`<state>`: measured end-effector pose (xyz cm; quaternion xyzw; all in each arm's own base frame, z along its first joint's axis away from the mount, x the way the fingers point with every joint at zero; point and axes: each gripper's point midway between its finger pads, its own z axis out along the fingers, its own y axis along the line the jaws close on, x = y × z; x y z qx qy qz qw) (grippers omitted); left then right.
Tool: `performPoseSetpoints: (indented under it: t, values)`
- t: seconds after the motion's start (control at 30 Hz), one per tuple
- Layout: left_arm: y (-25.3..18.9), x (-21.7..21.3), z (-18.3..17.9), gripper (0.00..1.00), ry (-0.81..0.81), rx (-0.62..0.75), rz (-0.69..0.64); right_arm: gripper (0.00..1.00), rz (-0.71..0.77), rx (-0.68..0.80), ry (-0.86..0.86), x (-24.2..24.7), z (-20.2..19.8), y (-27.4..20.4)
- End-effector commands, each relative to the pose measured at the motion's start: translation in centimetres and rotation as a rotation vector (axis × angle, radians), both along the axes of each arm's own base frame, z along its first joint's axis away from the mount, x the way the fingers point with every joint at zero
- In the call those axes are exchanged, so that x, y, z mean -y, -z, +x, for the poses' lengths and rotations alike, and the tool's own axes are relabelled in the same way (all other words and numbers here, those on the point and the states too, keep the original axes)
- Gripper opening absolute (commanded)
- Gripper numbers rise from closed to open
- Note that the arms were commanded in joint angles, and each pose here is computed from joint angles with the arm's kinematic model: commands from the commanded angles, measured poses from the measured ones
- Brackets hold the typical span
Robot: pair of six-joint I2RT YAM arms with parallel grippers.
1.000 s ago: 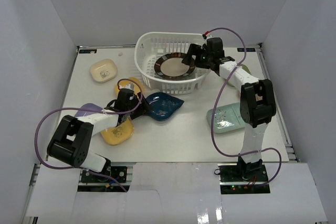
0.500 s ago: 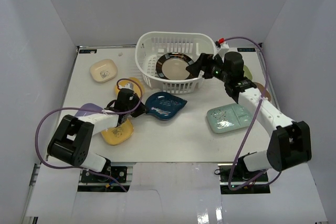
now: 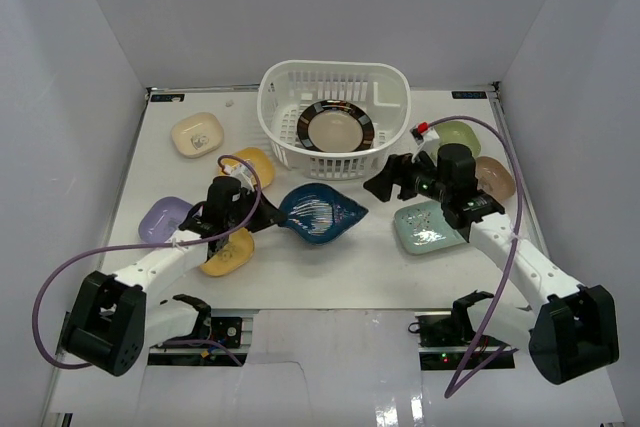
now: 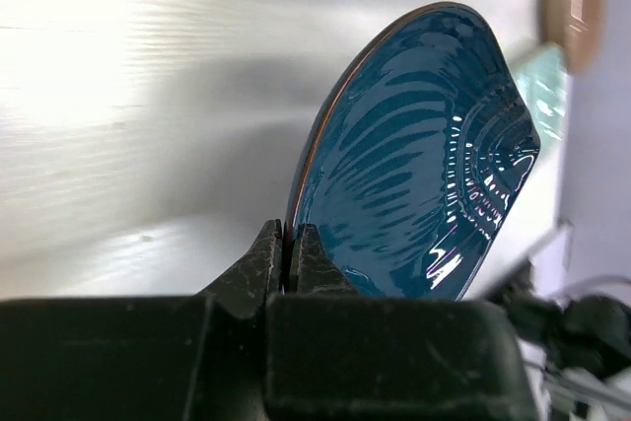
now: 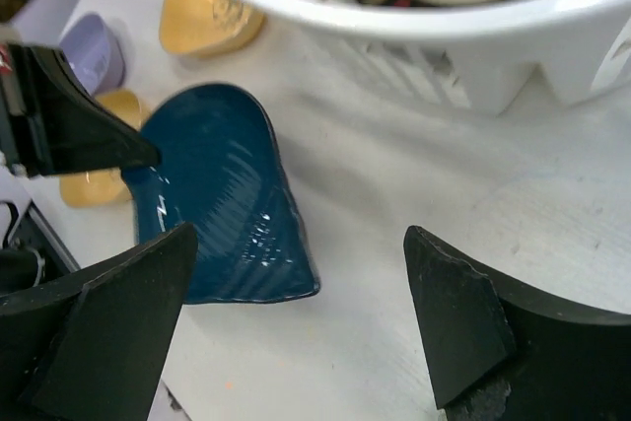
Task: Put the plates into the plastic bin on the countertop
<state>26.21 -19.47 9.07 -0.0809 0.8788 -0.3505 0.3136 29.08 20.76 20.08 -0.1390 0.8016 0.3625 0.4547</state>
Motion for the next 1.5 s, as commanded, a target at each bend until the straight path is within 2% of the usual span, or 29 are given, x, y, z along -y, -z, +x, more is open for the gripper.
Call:
performPoseSetpoints:
  t: [0.0,0.2,0.33,0.4,0.43,0.53,0.57,0.63,0.7,0.73,0.83,0.9,0.93,1.07,1.2,1.23,1.33,1.37,1.4,1.43,1.47]
  values:
    - [-6.1,3.4,-1.6,0.0,0.204,0.11,-0.189,0.91,-0.06,-0.04,-0.138,-0.6,-2.9,2.5]
    - [-8.5,4.8,-2.7,0.0,0.34,0.132,-0.245,0.91,-0.112,-0.101,-0.29,-3.1,-5.1,4.3]
    - [-10.2,4.9,-2.4,0.0,0.356,0.177,-0.232,0.98,-0.098,-0.079,-0.32,-4.5,-5.4,3.8]
    - [-10.8,4.9,-2.5,0.0,0.371,0.195,-0.238,0.89,-0.103,-0.091,-0.318,-4.7,-5.3,4.1]
    - [-11.2,4.9,-2.6,0.0,0.375,0.204,-0.239,0.76,-0.102,-0.095,-0.318,-4.8,-5.3,4.1]
    - [-11.2,4.7,-2.7,0.0,0.376,0.204,-0.215,0.51,-0.083,-0.103,-0.329,-5.2,-5.5,3.8]
    - [-11.6,4.6,-2.6,0.0,0.375,0.214,-0.206,0.34,-0.073,-0.099,-0.33,-5.3,-5.5,3.4]
    - [-11.5,4.3,-2.4,0.12,0.364,0.224,-0.172,0.17,-0.051,-0.09,-0.322,-5.5,-5.4,2.5]
    - [-12.1,4.1,-2.1,0.29,0.358,0.25,-0.155,0.13,-0.026,-0.065,-0.316,-5.7,-5.3,1.1]
    - [-12.1,3.8,-1.9,0.5,0.354,0.26,-0.131,0.09,0.0,-0.045,-0.31,-5.9,-5.0,-0.3]
    - [-13.6,3.3,-1.4,0.8,0.344,0.307,-0.088,0.08,0.051,0.016,-0.285,-6.4,-4.0,-4.0]
    - [-14.7,2.7,-1.0,0.87,0.324,0.36,-0.045,0.08,0.073,0.083,-0.236,-6.5,-2.5,-6.6]
    - [-15.0,2.4,-0.9,0.96,0.31,0.374,-0.032,0.08,0.08,0.108,-0.214,-6.5,-1.8,-7.7]
    - [-15.4,0.8,-0.5,0.98,0.223,0.425,0.023,0.08,0.114,0.213,-0.102,-6.3,2.9,-13.1]
    - [-14.8,-0.8,-1.0,0.98,0.181,0.447,0.096,0.08,0.107,0.252,0.025,-5.3,8.6,-14.8]
    - [-14.6,-1.1,-1.0,0.98,0.177,0.449,0.113,0.08,0.084,0.22,0.061,-5.2,10.8,-13.3]
    - [-14.3,-2.3,-0.8,0.98,0.143,0.479,0.177,0.08,0.066,0.257,0.11,-5.2,14.4,-14.2]
    - [-13.5,-2.6,-0.8,0.98,0.134,0.469,0.192,0.08,0.032,0.225,0.149,-5.2,16.5,-12.1]
    - [-13.4,-2.7,-0.8,0.98,0.135,0.47,0.197,0.08,0.032,0.244,0.16,-5.3,17.6,-12.9]
    - [-13.3,-2.7,-0.9,0.98,0.14,0.471,0.202,0.08,0.01,0.206,0.171,-5.4,19.3,-10.6]
    - [-13.4,-2.6,-1.0,0.98,0.142,0.476,0.202,0.08,0.009,0.198,0.173,-5.6,20.1,-10.2]
